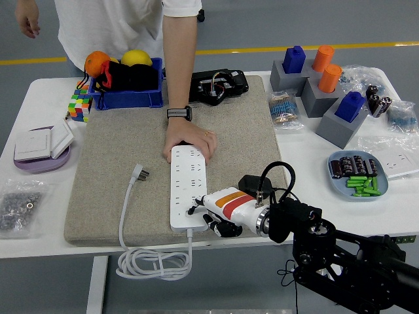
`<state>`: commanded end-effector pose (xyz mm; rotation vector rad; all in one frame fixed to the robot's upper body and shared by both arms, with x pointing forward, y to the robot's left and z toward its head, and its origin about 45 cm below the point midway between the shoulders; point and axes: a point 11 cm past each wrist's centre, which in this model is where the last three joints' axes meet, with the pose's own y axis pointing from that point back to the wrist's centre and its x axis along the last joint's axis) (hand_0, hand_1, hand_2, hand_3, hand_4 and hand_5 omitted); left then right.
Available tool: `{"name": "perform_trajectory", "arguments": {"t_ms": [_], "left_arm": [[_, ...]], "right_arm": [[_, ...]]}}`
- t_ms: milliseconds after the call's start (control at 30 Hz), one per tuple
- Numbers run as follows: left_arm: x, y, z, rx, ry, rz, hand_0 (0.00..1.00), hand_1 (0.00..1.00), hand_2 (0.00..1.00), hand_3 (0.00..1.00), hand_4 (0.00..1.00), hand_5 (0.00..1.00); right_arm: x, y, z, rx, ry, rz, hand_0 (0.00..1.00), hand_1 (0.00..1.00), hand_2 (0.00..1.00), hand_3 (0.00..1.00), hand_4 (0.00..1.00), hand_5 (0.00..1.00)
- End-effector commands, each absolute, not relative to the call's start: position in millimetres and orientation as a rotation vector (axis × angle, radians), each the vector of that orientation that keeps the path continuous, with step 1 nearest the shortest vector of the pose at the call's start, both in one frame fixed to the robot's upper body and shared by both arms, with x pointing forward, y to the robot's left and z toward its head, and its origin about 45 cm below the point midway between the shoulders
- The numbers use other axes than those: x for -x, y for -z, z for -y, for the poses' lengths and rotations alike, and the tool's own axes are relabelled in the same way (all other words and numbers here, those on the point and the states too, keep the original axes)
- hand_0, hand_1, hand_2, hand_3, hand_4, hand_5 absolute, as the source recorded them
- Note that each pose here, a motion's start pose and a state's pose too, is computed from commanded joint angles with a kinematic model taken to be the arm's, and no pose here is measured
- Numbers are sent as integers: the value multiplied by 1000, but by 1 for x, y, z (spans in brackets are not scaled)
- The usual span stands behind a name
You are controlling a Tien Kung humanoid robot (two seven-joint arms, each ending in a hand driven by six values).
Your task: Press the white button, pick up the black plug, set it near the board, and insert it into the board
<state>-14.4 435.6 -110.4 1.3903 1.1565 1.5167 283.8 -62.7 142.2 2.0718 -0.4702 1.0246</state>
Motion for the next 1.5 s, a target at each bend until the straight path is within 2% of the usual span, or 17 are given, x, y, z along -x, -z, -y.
{"name": "perform_trajectory", "arguments": {"t_ms": [567,833,867,1033,1067,1233,1267,1433,1467,1500], "left_arm": [[14,111,-434,-1388,-1516,-1158,622,632,639,695,590,371],[18,111,-433,-1392,-1515,-1166,625,633,640,695,590,371],[18,111,-433,-1391,-1514,-1167,625,633,640,695,590,371],[17,112,-432,-1387,-1513,-1167,625,633,640,695,590,371],[17,112,-432,-1387,-1513,-1167,625,633,640,695,590,371],[16,112,-432,-1383,-1518,-1167,625,633,640,695,590,371],[16,112,-432,-1382,-1518,-1167,623,632,640,694,590,372],[16,112,-430,-1380,-1517,-1169,623,632,640,694,590,372],[16,112,-430,-1379,-1517,-1170,625,632,640,695,590,371],[16,112,-430,-1379,-1517,-1170,625,632,640,695,590,371]], "right_arm": [[-307,-211,57,-2144,-1131,678,2,2,2,709,300,2],[-324,-244,69,-2254,-1159,935,2,2,2,703,284,2],[-327,-248,73,-2255,-1162,966,369,283,293,716,611,2],[-341,-271,90,-2268,-1215,1100,369,283,293,716,611,2],[-343,-275,94,-2261,-1229,1120,765,705,655,822,932,166],[-351,-284,110,-2233,-1249,1169,765,705,655,822,932,166],[-352,-283,112,-2227,-1246,1171,939,899,884,921,998,420],[-352,-277,115,-2214,-1223,1167,939,899,884,921,998,420],[-351,-275,116,-2210,-1217,1165,946,905,890,930,998,470],[-351,-274,116,-2207,-1212,1163,946,905,890,930,998,470]]}}
